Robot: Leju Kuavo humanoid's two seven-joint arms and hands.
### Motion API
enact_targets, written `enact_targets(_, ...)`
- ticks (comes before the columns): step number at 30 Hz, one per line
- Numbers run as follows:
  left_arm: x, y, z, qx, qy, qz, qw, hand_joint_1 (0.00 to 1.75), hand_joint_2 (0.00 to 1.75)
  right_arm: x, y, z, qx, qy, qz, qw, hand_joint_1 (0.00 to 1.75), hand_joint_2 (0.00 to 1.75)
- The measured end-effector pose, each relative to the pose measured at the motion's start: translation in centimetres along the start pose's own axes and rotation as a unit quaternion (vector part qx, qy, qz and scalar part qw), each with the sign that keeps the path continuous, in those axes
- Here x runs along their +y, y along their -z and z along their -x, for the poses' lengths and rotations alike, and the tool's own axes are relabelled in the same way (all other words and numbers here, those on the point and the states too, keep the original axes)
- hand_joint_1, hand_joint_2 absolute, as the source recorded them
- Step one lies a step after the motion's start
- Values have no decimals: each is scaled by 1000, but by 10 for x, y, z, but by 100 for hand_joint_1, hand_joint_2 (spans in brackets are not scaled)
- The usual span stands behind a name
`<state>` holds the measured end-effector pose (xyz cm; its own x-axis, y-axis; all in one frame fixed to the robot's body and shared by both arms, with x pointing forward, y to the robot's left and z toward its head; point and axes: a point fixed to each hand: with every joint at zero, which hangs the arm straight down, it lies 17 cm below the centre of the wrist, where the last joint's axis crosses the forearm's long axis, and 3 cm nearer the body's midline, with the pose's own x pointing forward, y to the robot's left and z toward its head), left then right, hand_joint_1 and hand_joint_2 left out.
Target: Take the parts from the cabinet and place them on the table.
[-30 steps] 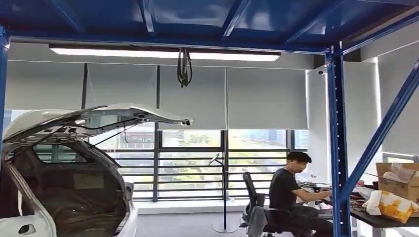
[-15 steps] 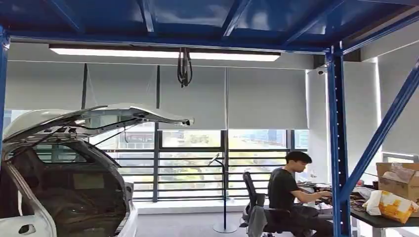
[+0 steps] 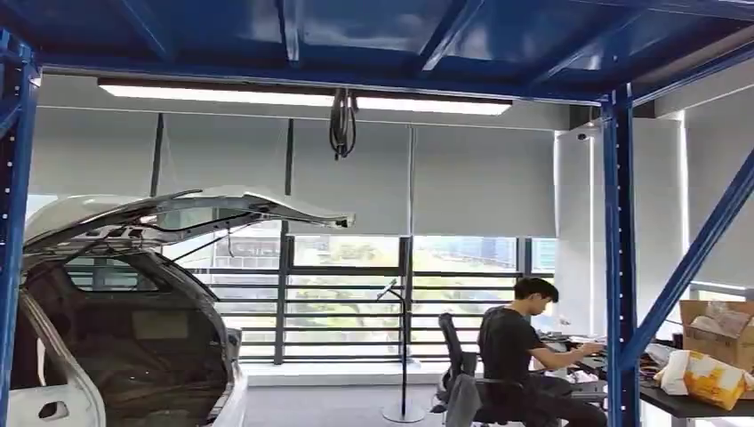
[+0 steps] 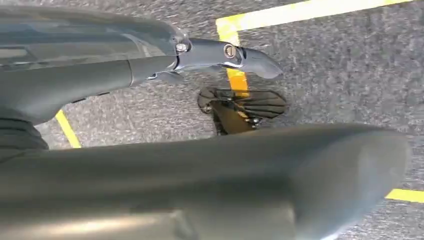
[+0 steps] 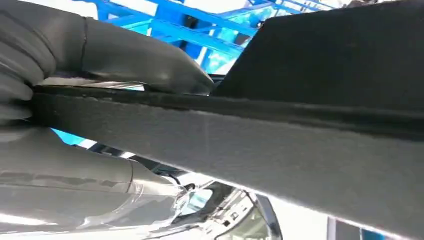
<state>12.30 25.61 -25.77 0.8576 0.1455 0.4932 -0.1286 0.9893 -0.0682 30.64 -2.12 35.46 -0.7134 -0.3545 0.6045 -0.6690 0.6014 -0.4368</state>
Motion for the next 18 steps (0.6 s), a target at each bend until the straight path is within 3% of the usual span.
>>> enact_targets(10, 37, -5, 29, 58, -14, -42, 997, 0, 0, -12, -20, -6, -3, -18, 8, 1000, 175, 175)
enact_targets(18, 69, -10, 37, 71, -13, -72, 995, 0, 0, -17, -29, -8, -1, -22, 17, 1000, 175, 175)
